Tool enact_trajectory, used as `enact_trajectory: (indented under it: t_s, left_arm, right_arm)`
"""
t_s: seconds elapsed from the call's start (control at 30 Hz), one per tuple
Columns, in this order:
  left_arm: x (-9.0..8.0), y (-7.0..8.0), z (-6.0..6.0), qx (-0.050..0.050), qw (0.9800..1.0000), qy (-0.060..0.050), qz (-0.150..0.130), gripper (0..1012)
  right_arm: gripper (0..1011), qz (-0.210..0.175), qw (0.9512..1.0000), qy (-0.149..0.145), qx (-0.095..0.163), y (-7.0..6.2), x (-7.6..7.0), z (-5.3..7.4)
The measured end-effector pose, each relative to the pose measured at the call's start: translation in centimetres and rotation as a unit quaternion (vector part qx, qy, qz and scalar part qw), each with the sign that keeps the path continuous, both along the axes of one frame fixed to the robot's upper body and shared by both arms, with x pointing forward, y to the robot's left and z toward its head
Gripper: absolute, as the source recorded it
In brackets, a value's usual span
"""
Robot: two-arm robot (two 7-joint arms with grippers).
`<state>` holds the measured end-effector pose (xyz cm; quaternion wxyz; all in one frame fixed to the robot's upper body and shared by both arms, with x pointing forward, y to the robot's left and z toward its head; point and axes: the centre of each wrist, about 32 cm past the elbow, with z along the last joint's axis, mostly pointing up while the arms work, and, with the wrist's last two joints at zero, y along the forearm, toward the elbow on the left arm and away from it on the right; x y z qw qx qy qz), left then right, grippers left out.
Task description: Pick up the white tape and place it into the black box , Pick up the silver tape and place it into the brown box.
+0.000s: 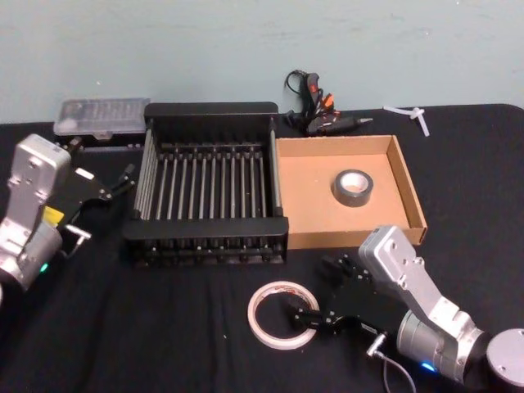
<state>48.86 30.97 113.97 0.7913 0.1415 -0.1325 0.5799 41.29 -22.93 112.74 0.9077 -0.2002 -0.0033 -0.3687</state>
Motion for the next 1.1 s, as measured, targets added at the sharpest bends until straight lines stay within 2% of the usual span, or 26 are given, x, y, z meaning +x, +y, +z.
enact_trajectory:
  t_s: [0.53,1.1]
  left_arm:
    - [0.0,0.0,0.0,0.0,1.0,0.0,0.0,1001]
    - [0.0,0.0,0.0,0.0,1.0,0.0,0.0,1001]
  right_arm:
    - [1003,0.0,0.9998,0.017,-0.005,0.54,0.52,-0.64]
    - [1003,-0.002,0.9998,0.021,-0.008,0.7,0.65,-0.79]
